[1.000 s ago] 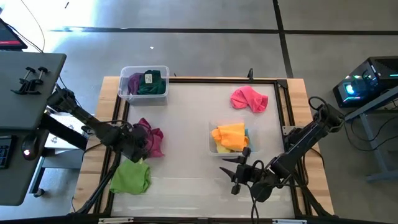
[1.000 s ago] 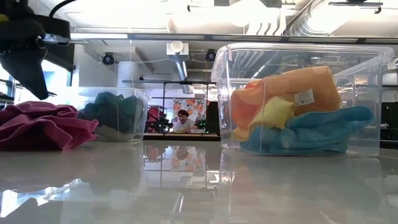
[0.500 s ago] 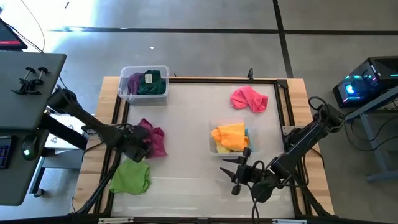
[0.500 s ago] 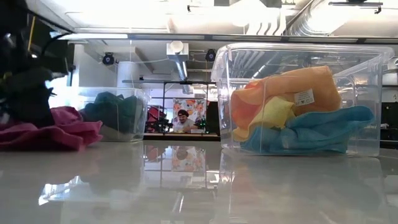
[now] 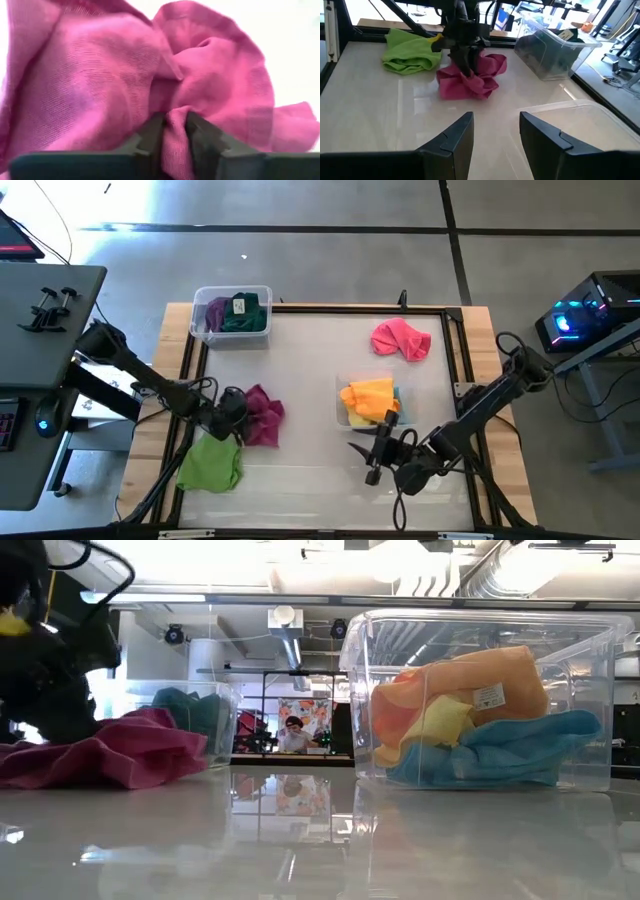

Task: Sort towels by color in basket
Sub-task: Put the dark pink towel into the top transparent bin

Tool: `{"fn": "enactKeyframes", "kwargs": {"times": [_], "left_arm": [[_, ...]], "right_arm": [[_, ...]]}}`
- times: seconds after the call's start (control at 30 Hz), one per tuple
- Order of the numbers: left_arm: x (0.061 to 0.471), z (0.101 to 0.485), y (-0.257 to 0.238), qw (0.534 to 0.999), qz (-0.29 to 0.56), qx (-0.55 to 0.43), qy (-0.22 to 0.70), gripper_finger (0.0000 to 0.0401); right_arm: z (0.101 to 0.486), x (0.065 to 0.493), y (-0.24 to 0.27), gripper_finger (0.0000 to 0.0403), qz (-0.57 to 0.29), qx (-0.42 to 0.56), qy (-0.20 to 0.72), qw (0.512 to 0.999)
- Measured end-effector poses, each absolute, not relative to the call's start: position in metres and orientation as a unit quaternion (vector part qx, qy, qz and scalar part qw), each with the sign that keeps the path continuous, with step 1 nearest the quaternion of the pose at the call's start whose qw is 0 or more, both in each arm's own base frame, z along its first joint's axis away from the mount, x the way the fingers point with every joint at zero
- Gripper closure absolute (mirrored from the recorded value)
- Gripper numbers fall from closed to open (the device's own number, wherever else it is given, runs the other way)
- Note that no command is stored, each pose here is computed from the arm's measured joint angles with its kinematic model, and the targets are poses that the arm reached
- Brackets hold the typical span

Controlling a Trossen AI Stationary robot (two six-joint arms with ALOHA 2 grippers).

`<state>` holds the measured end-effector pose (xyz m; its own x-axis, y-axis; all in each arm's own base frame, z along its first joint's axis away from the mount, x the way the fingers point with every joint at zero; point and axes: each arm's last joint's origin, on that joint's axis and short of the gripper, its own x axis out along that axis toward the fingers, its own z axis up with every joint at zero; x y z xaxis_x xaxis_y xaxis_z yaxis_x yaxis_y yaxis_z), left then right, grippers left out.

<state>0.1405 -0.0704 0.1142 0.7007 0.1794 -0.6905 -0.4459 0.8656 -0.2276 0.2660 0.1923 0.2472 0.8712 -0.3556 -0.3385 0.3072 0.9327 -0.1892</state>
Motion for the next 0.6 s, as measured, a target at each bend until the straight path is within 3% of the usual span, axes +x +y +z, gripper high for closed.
{"fn": "enactKeyframes", "kwargs": {"times": [0.17, 0.37, 0.6], "left_arm": [[0.153, 0.117, -0.078, 0.934, 0.121, -0.135, 0.309, 0.0393], [0.170, 0.119, -0.088, 0.964, 0.081, -0.060, 0.247, 0.0392], [0.199, 0.143, -0.114, 0.975, 0.038, 0.041, 0.214, 0.0399]], "right_arm": [[0.246, 0.272, 0.186, 0.0250, -0.172, -0.042, 0.193, 0.965], [0.236, 0.292, 0.183, 0.0250, -0.172, -0.034, 0.181, 0.968], [0.216, 0.319, 0.188, 0.0250, -0.060, -0.055, 0.184, 0.979]]}}
